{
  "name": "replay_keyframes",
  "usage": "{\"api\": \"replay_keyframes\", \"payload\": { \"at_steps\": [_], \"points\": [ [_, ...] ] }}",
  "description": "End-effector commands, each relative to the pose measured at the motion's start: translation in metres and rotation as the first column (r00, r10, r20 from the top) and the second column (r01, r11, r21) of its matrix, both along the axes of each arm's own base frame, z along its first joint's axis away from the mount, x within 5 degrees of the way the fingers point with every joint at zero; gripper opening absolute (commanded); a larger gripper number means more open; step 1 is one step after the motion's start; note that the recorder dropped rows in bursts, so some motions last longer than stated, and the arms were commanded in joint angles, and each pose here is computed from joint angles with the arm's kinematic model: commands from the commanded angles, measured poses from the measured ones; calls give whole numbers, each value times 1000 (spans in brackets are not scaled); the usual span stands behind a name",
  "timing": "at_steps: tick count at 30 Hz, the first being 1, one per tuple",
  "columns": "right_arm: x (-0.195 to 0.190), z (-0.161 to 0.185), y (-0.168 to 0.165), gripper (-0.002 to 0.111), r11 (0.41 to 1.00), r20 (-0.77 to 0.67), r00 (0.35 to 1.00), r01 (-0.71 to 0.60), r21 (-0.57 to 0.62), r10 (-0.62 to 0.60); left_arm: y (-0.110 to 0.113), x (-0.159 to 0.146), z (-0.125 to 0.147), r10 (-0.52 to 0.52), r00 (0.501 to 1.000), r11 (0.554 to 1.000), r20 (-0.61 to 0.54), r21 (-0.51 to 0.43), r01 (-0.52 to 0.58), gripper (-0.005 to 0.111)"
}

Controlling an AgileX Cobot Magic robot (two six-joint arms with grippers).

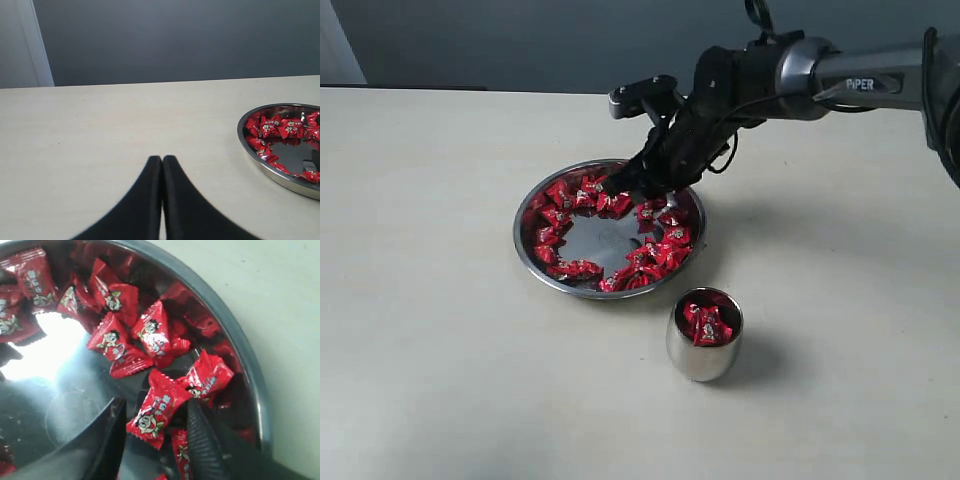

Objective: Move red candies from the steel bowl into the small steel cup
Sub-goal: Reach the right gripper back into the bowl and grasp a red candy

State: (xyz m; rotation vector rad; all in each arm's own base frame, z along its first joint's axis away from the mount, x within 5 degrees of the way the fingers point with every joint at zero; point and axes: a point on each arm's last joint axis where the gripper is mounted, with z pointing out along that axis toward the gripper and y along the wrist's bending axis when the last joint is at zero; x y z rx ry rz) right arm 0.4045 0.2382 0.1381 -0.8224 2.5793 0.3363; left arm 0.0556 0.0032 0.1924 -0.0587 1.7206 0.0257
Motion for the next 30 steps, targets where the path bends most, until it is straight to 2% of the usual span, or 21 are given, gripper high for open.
{"api": "replay_keyframes", "payload": {
  "at_steps": [1, 9, 19, 20, 23, 30],
  "points": [
    [2, 7, -1, 39, 1000, 0, 1000, -15, -22, 15, 0, 0, 0, -6, 1000, 1000, 6, -4, 6, 0],
    [1, -11, -1, 39, 999, -50, 999, -16, -41, 14, 0, 0, 0, -6, 1000, 1000, 6, -4, 6, 0],
    [6, -29, 1, 39, 1000, -34, 999, 8, -25, -9, 0, 0, 0, -6, 1000, 1000, 6, -4, 6, 0],
    [5, -29, 1, 33, 1000, -44, 999, 5, -29, -6, 0, 0, 0, -6, 1000, 1000, 6, -4, 6, 0],
    [4, -26, 1, -1, 999, -59, 998, -1, -33, -1, 0, 0, 0, -6, 1000, 1000, 6, -4, 6, 0],
    [-2, 7, -1, 0, 1000, -55, 998, -11, -13, 10, 0, 0, 0, -6, 1000, 1000, 6, -4, 6, 0]
  ]
}}
